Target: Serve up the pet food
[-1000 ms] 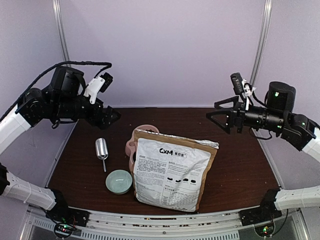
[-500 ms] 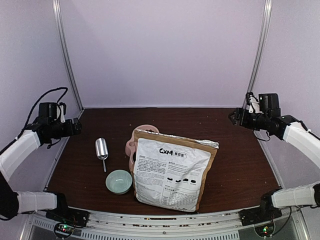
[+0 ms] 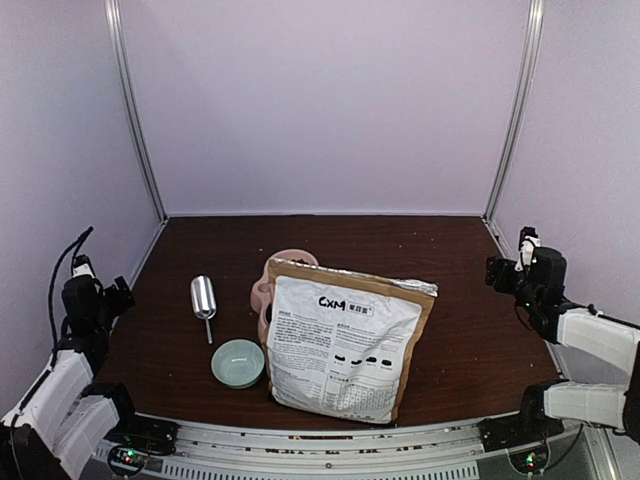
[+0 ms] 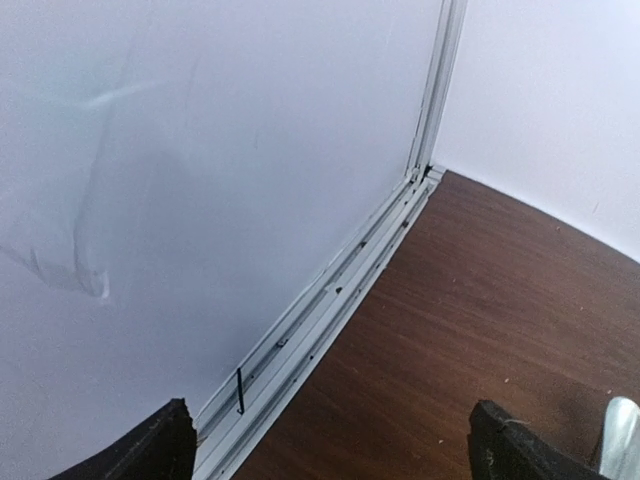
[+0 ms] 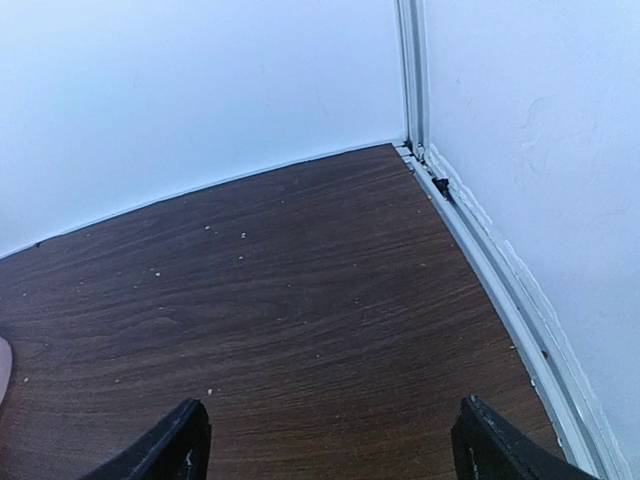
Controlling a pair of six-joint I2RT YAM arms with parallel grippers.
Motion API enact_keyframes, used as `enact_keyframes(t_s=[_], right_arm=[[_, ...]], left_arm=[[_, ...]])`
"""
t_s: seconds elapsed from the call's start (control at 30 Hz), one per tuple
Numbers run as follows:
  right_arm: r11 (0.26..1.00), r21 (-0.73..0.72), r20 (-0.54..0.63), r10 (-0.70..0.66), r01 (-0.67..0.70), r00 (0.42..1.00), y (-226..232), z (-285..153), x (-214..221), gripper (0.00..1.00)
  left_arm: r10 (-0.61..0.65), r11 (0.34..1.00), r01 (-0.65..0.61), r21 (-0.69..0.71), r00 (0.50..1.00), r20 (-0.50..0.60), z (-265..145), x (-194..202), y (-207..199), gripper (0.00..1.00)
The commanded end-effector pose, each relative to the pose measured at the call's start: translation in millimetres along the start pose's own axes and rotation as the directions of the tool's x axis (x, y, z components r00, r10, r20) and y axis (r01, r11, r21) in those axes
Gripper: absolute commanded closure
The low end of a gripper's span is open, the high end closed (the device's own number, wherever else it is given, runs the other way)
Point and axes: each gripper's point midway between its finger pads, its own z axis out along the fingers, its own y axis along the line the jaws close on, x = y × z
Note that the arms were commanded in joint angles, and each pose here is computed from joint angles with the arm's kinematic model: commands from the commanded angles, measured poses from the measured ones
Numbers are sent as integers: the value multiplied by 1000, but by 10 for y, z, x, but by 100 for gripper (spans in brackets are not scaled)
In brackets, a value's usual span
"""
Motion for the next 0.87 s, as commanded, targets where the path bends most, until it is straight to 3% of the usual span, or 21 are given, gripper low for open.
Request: enact_keyframes(t_s=[0.0,0.13,0.43,0.83], right_arm=[[998,55,235,-24,12,972,-111,20,-335,15],[995,85,262,-71,50,963,-147,127,-329,17],[993,87,312,-103,80,944,-158,148,-315,16],[992,90,286,-107,85,952,-150,216,-313,16]], left_arm=[[-20,999,10,47,977,212,20,-287,-74,2],[22,996,-44,82,966,256,101,-310,-202,2],[151,974,-186,129,958,243,424,-316,-702,2],[160,981,-178,81,968,196,518,-289,-659,2]])
